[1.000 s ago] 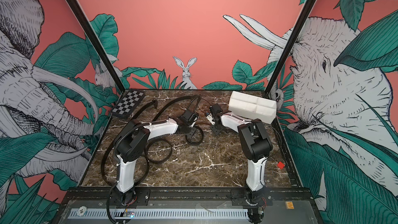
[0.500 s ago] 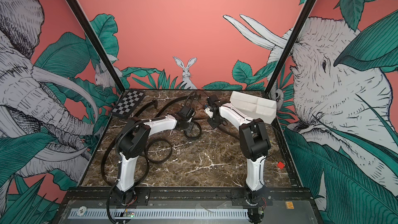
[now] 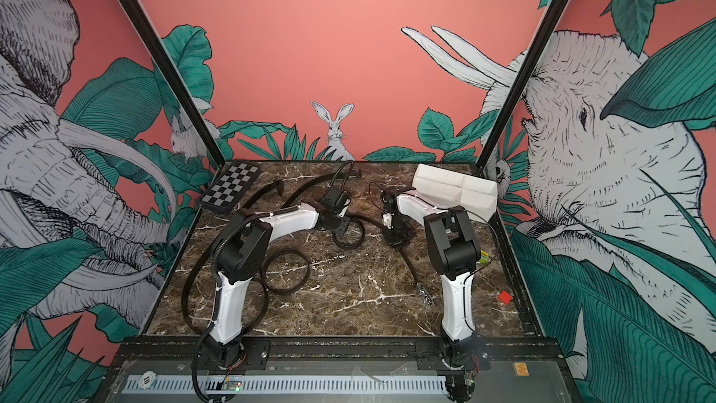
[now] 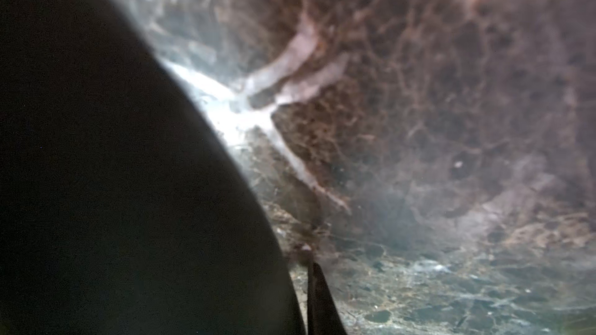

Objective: Place the belts into the storage roll
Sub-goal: Roll the belt at the center of the board.

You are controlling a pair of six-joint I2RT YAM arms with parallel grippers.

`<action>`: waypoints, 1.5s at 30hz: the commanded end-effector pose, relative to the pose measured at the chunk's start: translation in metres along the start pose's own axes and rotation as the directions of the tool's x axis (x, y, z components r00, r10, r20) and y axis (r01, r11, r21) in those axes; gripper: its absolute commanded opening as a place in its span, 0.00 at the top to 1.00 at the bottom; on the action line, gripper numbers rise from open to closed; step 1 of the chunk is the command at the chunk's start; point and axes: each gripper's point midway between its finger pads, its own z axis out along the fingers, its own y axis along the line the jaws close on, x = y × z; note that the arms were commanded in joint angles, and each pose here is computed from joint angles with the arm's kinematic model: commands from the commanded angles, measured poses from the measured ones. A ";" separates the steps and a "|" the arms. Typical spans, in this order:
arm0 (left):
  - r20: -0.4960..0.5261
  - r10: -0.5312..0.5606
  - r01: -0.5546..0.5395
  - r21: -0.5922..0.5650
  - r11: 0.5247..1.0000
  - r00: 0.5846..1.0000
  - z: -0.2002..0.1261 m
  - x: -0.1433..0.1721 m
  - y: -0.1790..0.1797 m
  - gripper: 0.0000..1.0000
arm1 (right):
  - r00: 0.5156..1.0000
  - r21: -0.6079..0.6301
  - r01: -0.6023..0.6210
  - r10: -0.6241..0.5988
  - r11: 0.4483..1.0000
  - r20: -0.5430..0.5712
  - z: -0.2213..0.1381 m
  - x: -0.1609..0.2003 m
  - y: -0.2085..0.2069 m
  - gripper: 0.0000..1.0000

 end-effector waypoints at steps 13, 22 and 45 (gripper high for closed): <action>-0.570 -0.050 0.005 -0.079 0.997 0.820 0.040 0.189 0.021 0.69 | 0.997 -0.084 -0.075 0.072 0.994 -0.040 0.019 0.020 0.013 0.93; -0.575 -0.140 0.051 -0.170 0.984 0.806 0.053 0.191 0.029 0.71 | 0.979 -0.103 -0.190 0.180 0.976 -0.101 0.030 0.071 -0.002 0.95; -0.534 -0.321 0.237 -0.221 0.946 0.783 0.061 0.180 0.007 0.88 | 0.953 -0.366 -0.296 0.296 0.882 -0.059 0.042 0.043 0.082 0.84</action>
